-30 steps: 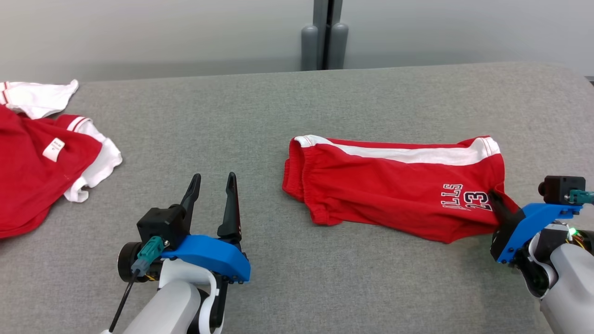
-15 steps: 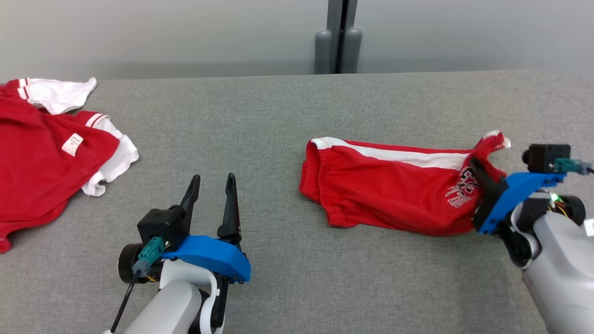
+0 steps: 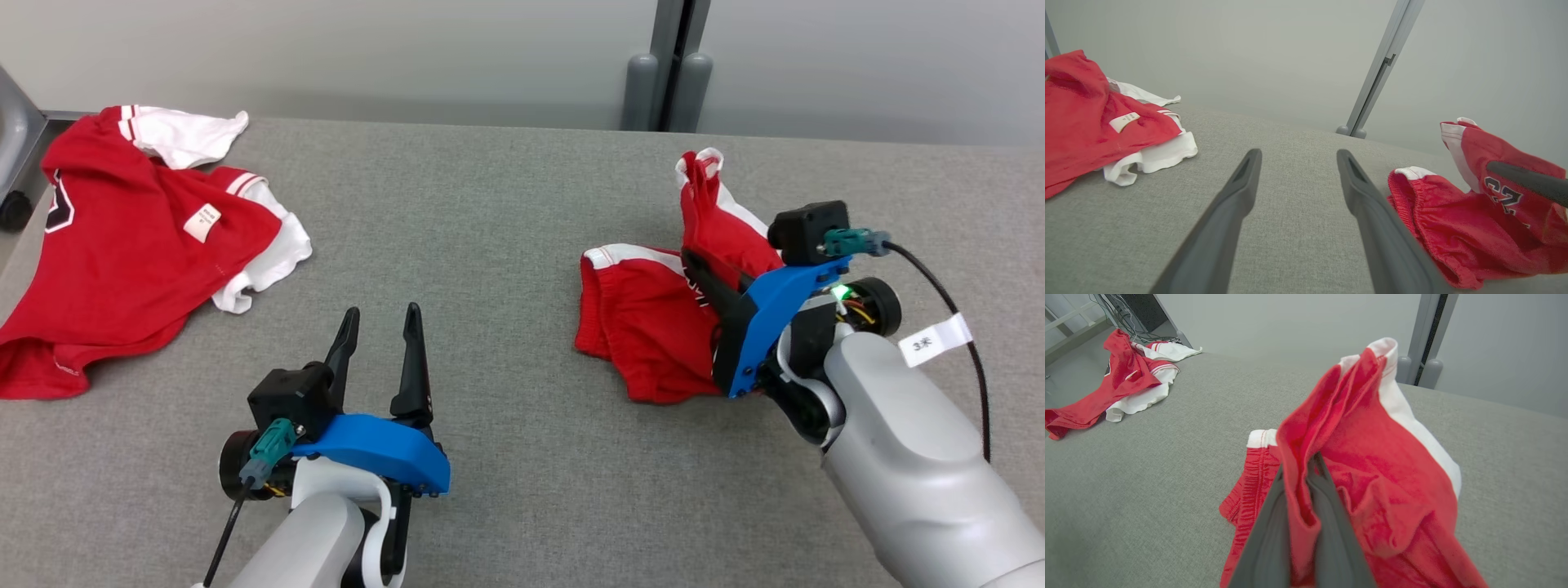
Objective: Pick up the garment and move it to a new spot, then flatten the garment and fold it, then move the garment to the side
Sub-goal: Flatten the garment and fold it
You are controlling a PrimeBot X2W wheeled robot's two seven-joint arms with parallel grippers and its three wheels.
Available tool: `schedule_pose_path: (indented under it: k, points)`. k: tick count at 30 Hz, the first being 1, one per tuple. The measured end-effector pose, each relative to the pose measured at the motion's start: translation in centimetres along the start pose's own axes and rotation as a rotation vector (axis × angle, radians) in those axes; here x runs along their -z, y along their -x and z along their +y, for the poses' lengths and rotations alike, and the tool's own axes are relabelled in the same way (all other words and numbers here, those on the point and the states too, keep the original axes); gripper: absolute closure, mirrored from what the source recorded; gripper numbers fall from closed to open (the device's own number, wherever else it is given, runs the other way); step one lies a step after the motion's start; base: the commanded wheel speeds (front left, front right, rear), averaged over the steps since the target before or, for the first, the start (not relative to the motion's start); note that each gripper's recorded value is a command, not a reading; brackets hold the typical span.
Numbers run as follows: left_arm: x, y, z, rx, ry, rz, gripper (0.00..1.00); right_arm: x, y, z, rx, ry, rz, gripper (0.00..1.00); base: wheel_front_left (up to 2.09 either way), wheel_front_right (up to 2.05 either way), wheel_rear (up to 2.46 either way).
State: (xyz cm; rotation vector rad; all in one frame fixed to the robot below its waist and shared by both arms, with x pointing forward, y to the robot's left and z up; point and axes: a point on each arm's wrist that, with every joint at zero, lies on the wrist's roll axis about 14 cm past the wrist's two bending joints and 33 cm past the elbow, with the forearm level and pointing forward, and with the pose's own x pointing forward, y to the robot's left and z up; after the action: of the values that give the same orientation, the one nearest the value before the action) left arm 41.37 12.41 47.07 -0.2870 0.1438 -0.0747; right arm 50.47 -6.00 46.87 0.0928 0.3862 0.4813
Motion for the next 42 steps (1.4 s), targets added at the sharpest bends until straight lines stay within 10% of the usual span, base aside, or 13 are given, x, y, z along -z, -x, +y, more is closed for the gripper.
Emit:
schedule_pose_path:
  k: [12,13,15,29,42]
  points:
    - [0.5,0.1,1.4,-0.041,0.008,0.005,0.0,4.6,-1.3,3.3,-0.089,0.112,0.166,1.0,0.0,0.0,0.0]
    - [0.6,0.1,1.3,-0.039,0.009,0.005,0.0,4.6,-1.2,3.5,-0.093,0.112,0.164,0.8,0.0,0.0,0.0]
    - [0.6,0.0,1.1,-0.033,0.009,0.007,0.0,4.5,-1.1,3.9,-0.104,0.11,0.156,0.0,0.0,0.0,0.0]
    - [0.9,-0.5,-0.7,0.02,0.006,0.013,0.0,2.0,0.6,5.8,-0.163,0.118,0.037,0.0,0.0,0.0,0.0]
    - [0.5,-0.2,-0.6,0.018,0.003,0.002,0.0,-4.0,1.8,-0.2,-0.017,0.115,-0.138,0.0,0.0,0.0,0.0]
